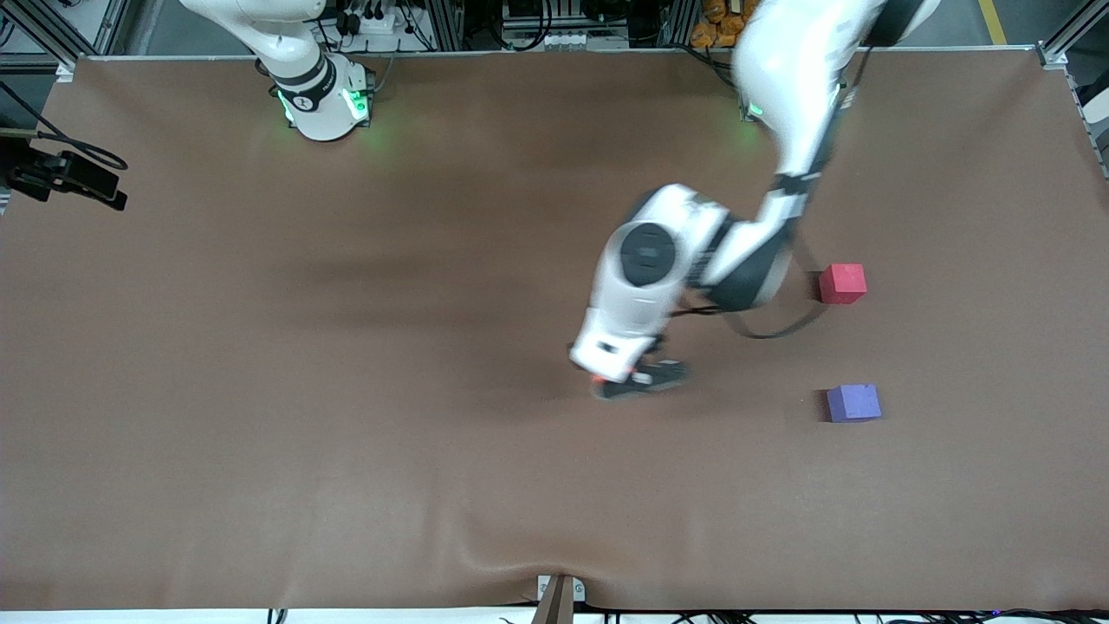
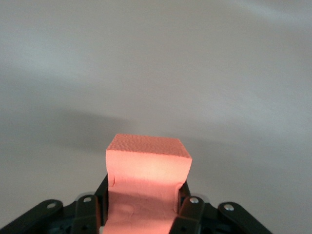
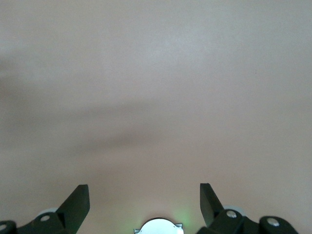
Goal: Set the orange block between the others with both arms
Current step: 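Carry the orange cube with the left gripper toward the pink cube, then lower the orange cube between the pink and purple cubes, open left gripper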
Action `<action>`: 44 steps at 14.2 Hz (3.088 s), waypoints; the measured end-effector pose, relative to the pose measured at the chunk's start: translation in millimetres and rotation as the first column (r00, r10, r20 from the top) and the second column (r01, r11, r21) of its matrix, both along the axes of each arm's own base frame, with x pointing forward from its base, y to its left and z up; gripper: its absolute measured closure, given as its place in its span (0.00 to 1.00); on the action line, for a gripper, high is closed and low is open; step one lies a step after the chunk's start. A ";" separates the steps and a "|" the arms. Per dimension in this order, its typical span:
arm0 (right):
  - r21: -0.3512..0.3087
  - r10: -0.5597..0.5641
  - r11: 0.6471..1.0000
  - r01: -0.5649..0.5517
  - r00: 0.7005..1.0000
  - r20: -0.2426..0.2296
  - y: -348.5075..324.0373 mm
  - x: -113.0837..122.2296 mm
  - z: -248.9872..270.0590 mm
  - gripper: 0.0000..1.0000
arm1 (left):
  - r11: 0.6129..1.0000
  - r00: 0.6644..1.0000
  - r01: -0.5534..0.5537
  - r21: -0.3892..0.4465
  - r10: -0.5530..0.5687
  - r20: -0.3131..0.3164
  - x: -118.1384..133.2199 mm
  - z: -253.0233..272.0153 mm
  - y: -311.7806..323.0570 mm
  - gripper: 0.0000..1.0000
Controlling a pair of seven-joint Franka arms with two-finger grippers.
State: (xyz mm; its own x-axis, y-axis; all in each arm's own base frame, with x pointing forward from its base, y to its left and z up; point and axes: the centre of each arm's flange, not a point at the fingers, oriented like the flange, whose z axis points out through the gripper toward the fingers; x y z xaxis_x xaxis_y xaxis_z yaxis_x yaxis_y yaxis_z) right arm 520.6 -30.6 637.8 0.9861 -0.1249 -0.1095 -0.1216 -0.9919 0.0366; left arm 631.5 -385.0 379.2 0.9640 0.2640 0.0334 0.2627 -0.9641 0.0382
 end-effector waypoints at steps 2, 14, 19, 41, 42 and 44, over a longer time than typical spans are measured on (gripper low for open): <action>0.000 0.003 1.000 -0.003 1.000 0.001 1.8 -1.6 4.5 0.00 | 1.000 0.999 0.014 0.021 -0.013 -0.031 16.4 21.9 89.8 0.50; 0.009 0.030 0.999 -0.031 0.997 0.065 17.6 10.2 5.4 0.00 | 0.989 0.980 0.144 -0.029 -0.147 -0.134 -29.9 -106.3 424.2 0.50; 0.016 0.040 0.999 -0.041 0.997 0.062 23.4 14.2 0.2 0.00 | 0.989 0.987 0.149 -0.017 -0.150 -0.061 -50.5 -150.4 414.2 0.50; 0.017 0.046 0.999 -0.048 0.997 0.060 27.3 15.4 -1.5 0.00 | 0.979 0.979 0.204 -0.018 -0.204 -0.021 -57.1 -173.4 401.6 0.15; 0.017 0.047 0.999 -0.048 0.997 0.060 27.4 15.5 -1.5 0.00 | 0.985 0.985 0.174 -0.016 -0.174 -0.007 -51.9 -165.7 401.3 0.06; 0.018 0.047 0.999 -0.048 0.997 0.060 27.5 15.5 -1.5 0.00 | 0.992 0.992 0.128 -0.019 -0.128 0.001 -39.4 -130.6 400.0 0.00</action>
State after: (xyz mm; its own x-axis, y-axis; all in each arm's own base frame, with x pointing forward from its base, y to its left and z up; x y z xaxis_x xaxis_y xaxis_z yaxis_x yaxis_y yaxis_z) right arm 536.1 -3.1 636.3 0.9957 -0.0763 -0.0527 -0.0757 -0.9971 0.0119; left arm 592.1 15.0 248.6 0.9898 0.1392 0.0296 0.1374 -0.9889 0.0571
